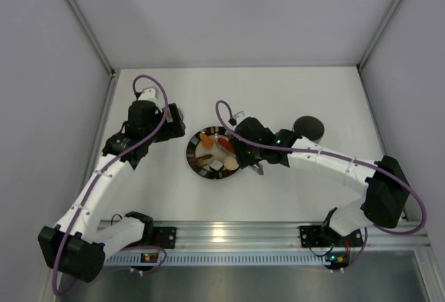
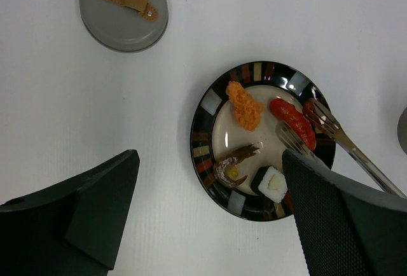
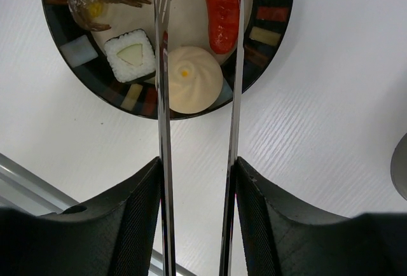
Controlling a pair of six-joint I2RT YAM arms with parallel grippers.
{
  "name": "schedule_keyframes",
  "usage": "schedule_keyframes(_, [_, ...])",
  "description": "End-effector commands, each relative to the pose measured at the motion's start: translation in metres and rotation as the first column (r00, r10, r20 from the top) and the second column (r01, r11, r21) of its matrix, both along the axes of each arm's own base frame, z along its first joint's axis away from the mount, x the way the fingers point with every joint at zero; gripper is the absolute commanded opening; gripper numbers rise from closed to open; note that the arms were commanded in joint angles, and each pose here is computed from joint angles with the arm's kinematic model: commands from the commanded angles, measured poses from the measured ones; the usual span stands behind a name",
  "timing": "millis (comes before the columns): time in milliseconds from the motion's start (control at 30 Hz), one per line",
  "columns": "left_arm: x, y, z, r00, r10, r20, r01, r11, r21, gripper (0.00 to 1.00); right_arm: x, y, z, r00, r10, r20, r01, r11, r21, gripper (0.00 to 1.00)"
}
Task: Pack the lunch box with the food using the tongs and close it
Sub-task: Pick up the fake food from the plate.
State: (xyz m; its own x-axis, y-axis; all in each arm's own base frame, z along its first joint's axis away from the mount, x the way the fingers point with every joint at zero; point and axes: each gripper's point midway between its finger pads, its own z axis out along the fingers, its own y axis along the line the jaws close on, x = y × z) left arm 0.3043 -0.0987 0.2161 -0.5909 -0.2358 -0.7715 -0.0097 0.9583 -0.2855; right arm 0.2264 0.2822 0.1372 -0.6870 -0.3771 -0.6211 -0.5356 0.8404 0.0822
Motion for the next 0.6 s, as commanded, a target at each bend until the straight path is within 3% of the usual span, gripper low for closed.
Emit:
schedule_keyframes(0, [0.0029, -0.001, 0.0102, 0.999, 0.0, 0.049, 0.0, 1.0, -0.016, 0.99, -0.0038, 0.0057, 0.0046, 1.0, 0.016, 0.016, -0.016, 1.0, -0.021, 0.47])
schedule_keyframes(567, [0.002, -0.0022, 0.0093, 0.999, -0.006, 0.045, 0.007, 1.0, -0.022, 0.99, -0.003, 0.0012, -0.0007, 1.0, 0.002, 0.024, 0.0, 0.997, -0.075, 0.45])
